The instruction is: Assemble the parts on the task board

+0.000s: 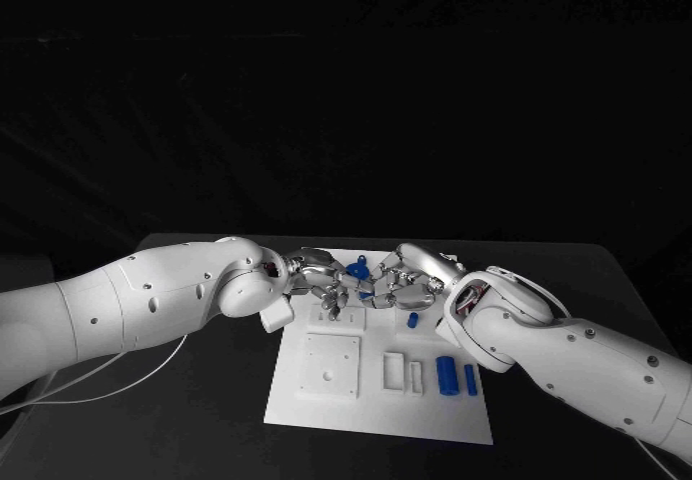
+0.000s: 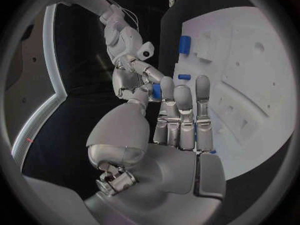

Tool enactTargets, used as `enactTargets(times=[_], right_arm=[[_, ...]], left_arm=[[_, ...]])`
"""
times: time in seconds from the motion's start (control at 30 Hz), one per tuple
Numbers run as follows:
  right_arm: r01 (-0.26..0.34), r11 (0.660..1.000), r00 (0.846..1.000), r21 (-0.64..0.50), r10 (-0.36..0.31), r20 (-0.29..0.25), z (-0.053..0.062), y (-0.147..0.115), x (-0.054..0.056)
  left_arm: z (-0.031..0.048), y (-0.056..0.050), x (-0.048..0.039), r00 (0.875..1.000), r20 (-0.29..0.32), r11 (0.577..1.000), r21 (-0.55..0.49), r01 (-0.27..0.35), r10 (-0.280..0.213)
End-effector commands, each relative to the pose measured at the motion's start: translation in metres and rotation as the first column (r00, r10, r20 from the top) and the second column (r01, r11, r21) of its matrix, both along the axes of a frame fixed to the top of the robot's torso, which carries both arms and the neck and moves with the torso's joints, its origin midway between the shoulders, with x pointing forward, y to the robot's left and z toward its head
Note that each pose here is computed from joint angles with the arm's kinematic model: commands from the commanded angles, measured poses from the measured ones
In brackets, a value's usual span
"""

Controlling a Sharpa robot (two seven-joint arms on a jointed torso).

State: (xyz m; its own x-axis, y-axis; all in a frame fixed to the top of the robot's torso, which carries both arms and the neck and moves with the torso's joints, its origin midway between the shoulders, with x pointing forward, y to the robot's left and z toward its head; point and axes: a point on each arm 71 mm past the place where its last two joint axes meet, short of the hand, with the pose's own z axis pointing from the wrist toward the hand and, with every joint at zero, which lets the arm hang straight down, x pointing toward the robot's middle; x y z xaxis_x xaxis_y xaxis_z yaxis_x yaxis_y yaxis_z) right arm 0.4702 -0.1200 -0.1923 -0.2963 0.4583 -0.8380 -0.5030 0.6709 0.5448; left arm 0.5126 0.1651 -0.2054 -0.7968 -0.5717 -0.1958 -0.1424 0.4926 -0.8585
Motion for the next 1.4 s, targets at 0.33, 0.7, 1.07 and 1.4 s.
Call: enactTargets(times=[0.33,0.7,1.07,1.4], right_arm=[[-0.011,1.000,1.000,-0.018,0.011,0.012,-0.0005,0.0005,-0.0010],[-0.009,1.000,1.000,-0.018,0.009,0.012,-0.0006,0.0000,-0.0011],[-0.013,1.000,1.000,-0.024,0.013,0.006,-0.0013,-0.0003,-0.0013],[0.012,1.000,1.000,-0.011,-0.012,0.018,-0.0012,-0.0048,0.0007]], left_arm=[[0.0020,-0.0019,-0.0023,0.999,-0.013,0.999,-0.027,0.032,-0.032],[0.0016,0.0001,-0.0027,0.999,-0.019,0.999,-0.024,0.035,-0.035],[0.0027,0.0005,-0.0018,1.000,-0.012,0.999,-0.041,0.016,-0.017],[0.0037,0.0023,0.0011,1.000,0.004,0.998,-0.048,-0.031,0.031]])
